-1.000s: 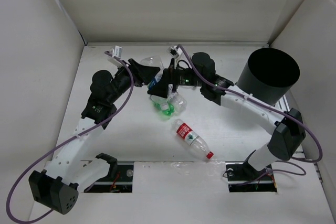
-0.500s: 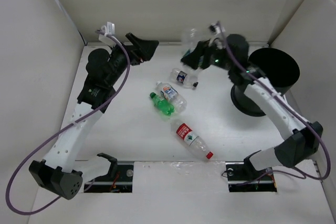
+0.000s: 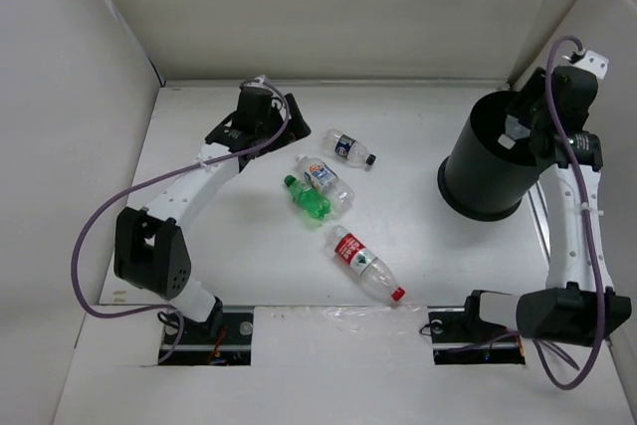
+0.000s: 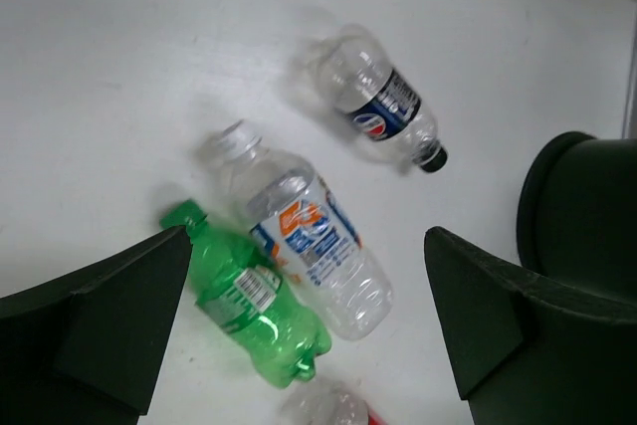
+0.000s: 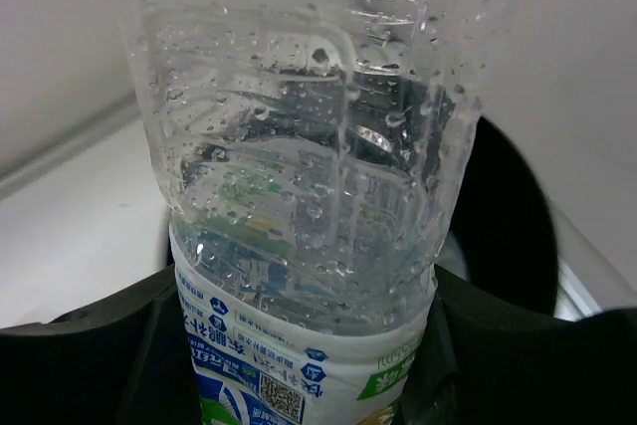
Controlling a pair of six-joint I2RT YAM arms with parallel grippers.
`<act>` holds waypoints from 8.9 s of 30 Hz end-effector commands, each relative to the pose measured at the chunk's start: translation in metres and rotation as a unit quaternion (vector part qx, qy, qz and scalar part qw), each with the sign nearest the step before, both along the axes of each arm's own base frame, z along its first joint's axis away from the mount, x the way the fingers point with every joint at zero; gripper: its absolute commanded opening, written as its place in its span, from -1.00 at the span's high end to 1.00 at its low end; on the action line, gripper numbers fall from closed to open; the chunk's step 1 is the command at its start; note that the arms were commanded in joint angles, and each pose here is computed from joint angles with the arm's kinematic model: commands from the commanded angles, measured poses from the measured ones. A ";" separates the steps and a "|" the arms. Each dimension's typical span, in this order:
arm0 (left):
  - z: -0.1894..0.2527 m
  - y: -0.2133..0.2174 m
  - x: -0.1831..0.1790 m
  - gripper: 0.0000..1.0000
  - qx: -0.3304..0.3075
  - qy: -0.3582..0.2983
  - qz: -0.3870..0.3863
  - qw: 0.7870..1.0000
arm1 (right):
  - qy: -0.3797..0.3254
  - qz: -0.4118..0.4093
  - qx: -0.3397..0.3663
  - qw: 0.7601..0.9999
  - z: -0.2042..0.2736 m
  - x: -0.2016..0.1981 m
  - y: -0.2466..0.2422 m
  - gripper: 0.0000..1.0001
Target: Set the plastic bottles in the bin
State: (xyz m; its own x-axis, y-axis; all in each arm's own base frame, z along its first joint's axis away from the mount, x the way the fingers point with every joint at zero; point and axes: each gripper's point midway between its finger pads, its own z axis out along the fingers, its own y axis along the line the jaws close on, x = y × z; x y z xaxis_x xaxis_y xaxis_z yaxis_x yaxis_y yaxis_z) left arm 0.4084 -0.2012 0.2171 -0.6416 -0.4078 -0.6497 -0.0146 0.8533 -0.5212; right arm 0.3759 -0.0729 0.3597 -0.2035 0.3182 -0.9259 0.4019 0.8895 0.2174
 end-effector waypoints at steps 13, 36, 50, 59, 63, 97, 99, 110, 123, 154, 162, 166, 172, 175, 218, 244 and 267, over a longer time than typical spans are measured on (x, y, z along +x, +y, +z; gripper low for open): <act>-0.065 0.019 -0.061 -1.00 0.025 0.106 0.017 0.994 | 0.021 -0.173 -0.047 0.984 0.022 -0.062 -0.038 -1.00; -0.173 0.003 -0.069 -1.00 0.006 0.220 0.124 0.968 | -0.038 0.122 -0.038 0.991 0.022 -0.049 0.107 -1.00; -0.161 0.026 -0.092 1.00 -0.009 0.184 0.134 0.974 | -0.110 0.603 -0.004 0.790 0.016 -0.121 0.315 -1.00; 0.058 0.023 -0.102 1.00 -0.123 -0.142 0.032 0.982 | -0.154 0.723 0.098 0.666 -0.011 -0.164 0.421 -1.00; 0.108 0.013 -0.115 1.00 -0.146 -0.209 -0.033 0.966 | -0.188 0.718 0.127 0.658 0.004 -0.158 0.446 -1.00; 0.196 0.032 -0.074 -1.00 -0.115 -0.239 0.054 0.963 | -0.171 0.434 0.080 0.881 0.031 -0.012 0.285 1.00; 0.179 0.020 -0.062 -1.00 -0.086 -0.225 0.026 0.970 | -0.123 0.288 0.046 0.949 0.018 0.002 0.204 1.00; 0.026 -0.067 0.006 -1.00 0.033 -0.015 -0.064 0.997 | -0.003 -0.113 0.013 0.994 -0.029 -0.063 -0.007 -0.78; -0.054 -0.055 -0.016 -1.00 0.056 0.105 0.026 0.993 | -0.009 -0.096 0.003 0.995 -0.009 -0.069 -0.014 -1.00; -0.163 -0.024 -0.025 1.00 0.042 0.202 0.133 0.969 | -0.082 0.413 0.001 0.907 -0.008 -0.055 0.194 -1.00; -0.017 -0.050 -0.011 1.00 0.014 0.016 0.021 1.000 | -0.121 0.603 0.052 0.787 -0.008 -0.097 0.316 -1.00; 0.048 -0.055 -0.021 1.00 -0.026 -0.056 -0.019 0.998 | -0.121 0.633 0.073 0.761 -0.008 -0.095 0.354 -1.00; 0.120 -0.065 -0.046 1.00 -0.086 -0.132 -0.086 0.984 | -0.106 0.656 0.109 0.739 -0.017 -0.093 0.395 -1.00; 0.150 -0.065 -0.063 1.00 -0.118 -0.175 -0.109 0.971 | -0.100 0.650 0.112 0.745 -0.019 -0.089 0.411 -1.00; 0.030 -0.111 0.060 -1.00 -0.001 -0.013 -0.034 0.999 | 0.008 -0.010 0.061 0.998 -0.049 -0.041 0.003 -0.83; -0.109 -0.120 0.068 -1.00 -0.064 0.208 0.157 0.963 | -0.118 0.136 0.079 0.980 0.024 -0.077 0.062 -1.00; -0.059 -0.088 0.088 1.00 -0.060 0.095 0.099 0.989 | -0.083 0.491 0.000 0.867 0.000 -0.079 0.237 -1.00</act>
